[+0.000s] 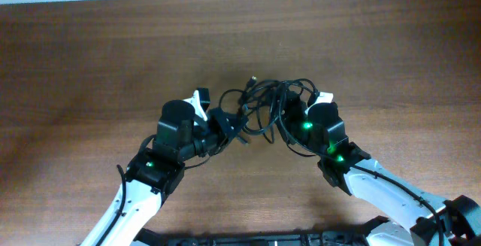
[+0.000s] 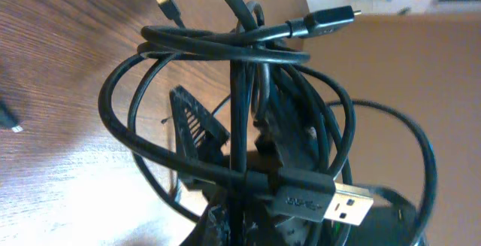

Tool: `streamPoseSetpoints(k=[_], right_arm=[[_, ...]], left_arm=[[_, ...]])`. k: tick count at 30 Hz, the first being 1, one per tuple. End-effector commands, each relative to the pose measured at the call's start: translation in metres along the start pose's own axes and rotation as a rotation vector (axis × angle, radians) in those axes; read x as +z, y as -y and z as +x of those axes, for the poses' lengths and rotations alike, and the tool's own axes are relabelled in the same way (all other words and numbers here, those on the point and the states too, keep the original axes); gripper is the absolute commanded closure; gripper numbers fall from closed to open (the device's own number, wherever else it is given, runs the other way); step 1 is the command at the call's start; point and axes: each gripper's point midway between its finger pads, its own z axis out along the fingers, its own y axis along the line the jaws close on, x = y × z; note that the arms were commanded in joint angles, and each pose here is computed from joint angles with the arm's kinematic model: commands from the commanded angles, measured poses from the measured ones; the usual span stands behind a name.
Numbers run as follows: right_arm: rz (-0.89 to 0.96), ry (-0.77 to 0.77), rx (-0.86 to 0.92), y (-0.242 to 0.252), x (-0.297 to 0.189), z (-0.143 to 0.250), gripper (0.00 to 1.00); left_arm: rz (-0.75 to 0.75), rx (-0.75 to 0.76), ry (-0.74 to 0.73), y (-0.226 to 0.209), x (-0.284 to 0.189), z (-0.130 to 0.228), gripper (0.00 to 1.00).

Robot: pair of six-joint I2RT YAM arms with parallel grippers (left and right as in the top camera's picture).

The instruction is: Untangle cables

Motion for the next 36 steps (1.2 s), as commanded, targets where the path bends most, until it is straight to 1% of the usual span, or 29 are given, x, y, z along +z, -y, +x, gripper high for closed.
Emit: streamPoseSetpoints(k=[1, 2, 3, 4, 5, 8, 10, 11, 14, 18, 21, 24, 26, 29, 31, 34, 36], right_arm=[[-0.015, 0.06, 0.002, -0.005, -0.001, -0.012, 0.59], [-0.016, 0.048, 0.001, -0.006, -0.001, -0.01, 0.81], [-0.018, 0.017, 0.001, -0.006, -0.001, -0.005, 0.95], [-0.019, -0.016, 0.0, -0.006, -0.001, 0.001, 0.96], [-0.016, -0.062, 0.001, -0.005, -0.001, 0.009, 0.96], [0.012, -0.165, -0.002, 0.003, -0.003, 0.027, 0.96], [0.046, -0.253, -0.082, 0.014, -0.007, 0.042, 0.96], [0.064, -0.287, -0.111, 0.02, -0.008, 0.047, 0.96], [0.104, -0.352, -0.18, 0.034, -0.013, 0.057, 0.96], [0.087, -0.398, -0.281, 0.037, -0.016, 0.063, 0.96], [0.108, -0.41, -0.335, 0.045, -0.018, 0.064, 0.96], [0.148, -0.419, -0.401, 0.059, -0.021, 0.059, 0.96], [0.203, -0.417, -0.424, 0.074, -0.027, 0.048, 0.96], [0.295, -0.394, -0.405, 0.098, -0.038, 0.024, 0.96], [0.305, -0.389, -0.397, 0.104, -0.045, 0.01, 0.96], [0.277, -0.369, -0.358, 0.104, -0.053, -0.01, 0.96], [0.248, -0.353, -0.315, 0.1, -0.057, -0.022, 0.96]], left_arm=[[0.06, 0.107, -0.101, 0.015, -0.004, 0.02, 1.0], [0.057, 0.124, -0.098, 0.014, -0.003, 0.019, 1.0], [0.048, 0.146, -0.075, 0.013, -0.003, 0.015, 1.0], [0.033, 0.165, -0.038, 0.01, -0.003, 0.008, 1.0], [0.003, 0.179, 0.032, 0.006, -0.003, -0.005, 1.0], [-0.05, 0.164, 0.179, -0.003, -0.01, -0.036, 1.0], [-0.059, 0.144, 0.309, -0.006, -0.024, -0.071, 1.0], [-0.041, 0.137, 0.367, -0.003, -0.034, -0.089, 1.0], [-0.017, 0.119, 0.496, -0.003, -0.06, -0.127, 1.0], [-0.036, 0.071, 0.616, -0.018, -0.092, -0.162, 1.0], [-0.023, 0.063, 0.666, -0.019, -0.108, -0.175, 1.0], [0.037, 0.109, 0.72, -0.003, -0.12, -0.187, 1.0], [0.085, 0.152, 0.765, 0.012, -0.128, -0.193, 1.0], [0.105, 0.172, 0.873, 0.022, -0.144, -0.205, 1.0], [0.084, 0.158, 0.918, 0.018, -0.149, -0.211, 1.0], [0.059, 0.115, 0.947, 0.01, -0.152, -0.214, 1.0], [0.057, 0.107, 0.934, 0.009, -0.15, -0.213, 1.0]])
